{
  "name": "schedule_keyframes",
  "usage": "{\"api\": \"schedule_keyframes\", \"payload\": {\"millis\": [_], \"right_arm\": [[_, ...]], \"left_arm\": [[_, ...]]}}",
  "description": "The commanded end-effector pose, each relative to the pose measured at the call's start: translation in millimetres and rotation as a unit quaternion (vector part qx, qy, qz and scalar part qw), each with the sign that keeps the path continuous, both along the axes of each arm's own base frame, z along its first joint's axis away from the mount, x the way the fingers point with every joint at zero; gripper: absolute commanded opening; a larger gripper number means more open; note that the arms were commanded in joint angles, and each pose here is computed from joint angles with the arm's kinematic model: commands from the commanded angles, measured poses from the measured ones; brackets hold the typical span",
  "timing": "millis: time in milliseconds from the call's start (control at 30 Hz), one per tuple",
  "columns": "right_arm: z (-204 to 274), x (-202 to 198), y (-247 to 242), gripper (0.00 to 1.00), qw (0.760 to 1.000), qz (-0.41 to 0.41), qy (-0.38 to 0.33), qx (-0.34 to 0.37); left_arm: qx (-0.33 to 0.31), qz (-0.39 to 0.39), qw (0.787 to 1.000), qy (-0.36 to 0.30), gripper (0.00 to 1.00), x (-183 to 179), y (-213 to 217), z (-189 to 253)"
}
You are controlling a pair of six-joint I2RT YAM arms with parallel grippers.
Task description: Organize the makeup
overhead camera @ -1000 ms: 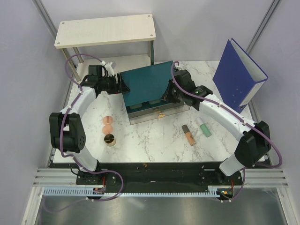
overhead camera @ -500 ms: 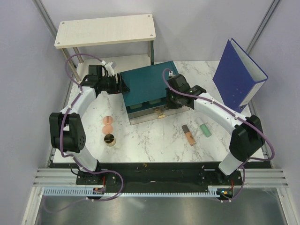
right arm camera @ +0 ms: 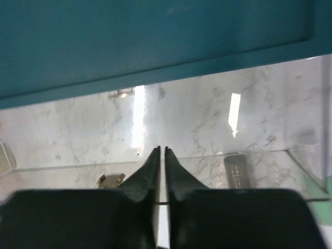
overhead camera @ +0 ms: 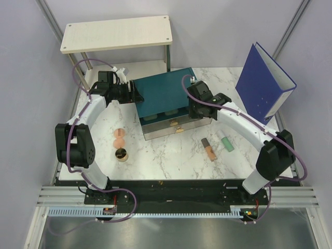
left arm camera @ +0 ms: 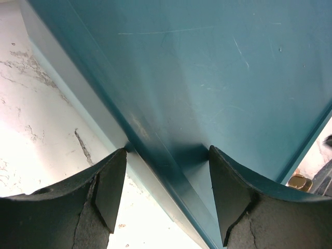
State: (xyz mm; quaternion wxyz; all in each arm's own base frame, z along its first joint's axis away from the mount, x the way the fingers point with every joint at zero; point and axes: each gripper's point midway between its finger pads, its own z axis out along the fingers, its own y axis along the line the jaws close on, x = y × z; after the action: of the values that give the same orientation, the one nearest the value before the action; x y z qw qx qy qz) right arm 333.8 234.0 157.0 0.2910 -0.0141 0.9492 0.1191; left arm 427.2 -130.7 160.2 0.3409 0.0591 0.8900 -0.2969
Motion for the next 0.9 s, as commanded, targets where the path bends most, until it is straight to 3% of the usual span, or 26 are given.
{"api": "schedule_keyframes", "payload": {"millis": [0, 100, 200, 233, 333, 633, 867], "right_arm": [[90, 31, -36, 0.24, 0.983, -0.083, -0.163, -0.007], [124, 36, -59, 0.34, 0.970, -0.105, -0.216, -0.019], [136, 31, -78, 0.57, 0.967, -0.087, -0.234, -0.043], [136, 29, -83, 0.70, 0.967, -0.085, -0.235, -0.051], [120, 15, -104, 0.85, 0.971, -0.077, -0.212, -0.077], [45, -66, -167, 0.82, 0.982, -0.128, -0.091, -0.106], [-11, -99, -172, 0.83, 0.988, -0.120, -0.006, -0.097]], "left_arm": [[0.038, -0.002, 0.999, 0.011, 0.71, 3, 8, -19], [0.038, -0.004, 0.999, 0.013, 0.71, 2, 7, -20], [0.037, -0.005, 0.999, 0.013, 0.71, 1, 7, -20], [0.037, -0.006, 0.999, 0.015, 0.71, 2, 7, -21], [0.038, -0.008, 0.999, 0.013, 0.71, 2, 7, -21], [0.044, -0.010, 0.999, 0.018, 0.72, -1, 8, -25], [0.041, -0.013, 0.999, 0.021, 0.72, 1, 7, -27]]}}
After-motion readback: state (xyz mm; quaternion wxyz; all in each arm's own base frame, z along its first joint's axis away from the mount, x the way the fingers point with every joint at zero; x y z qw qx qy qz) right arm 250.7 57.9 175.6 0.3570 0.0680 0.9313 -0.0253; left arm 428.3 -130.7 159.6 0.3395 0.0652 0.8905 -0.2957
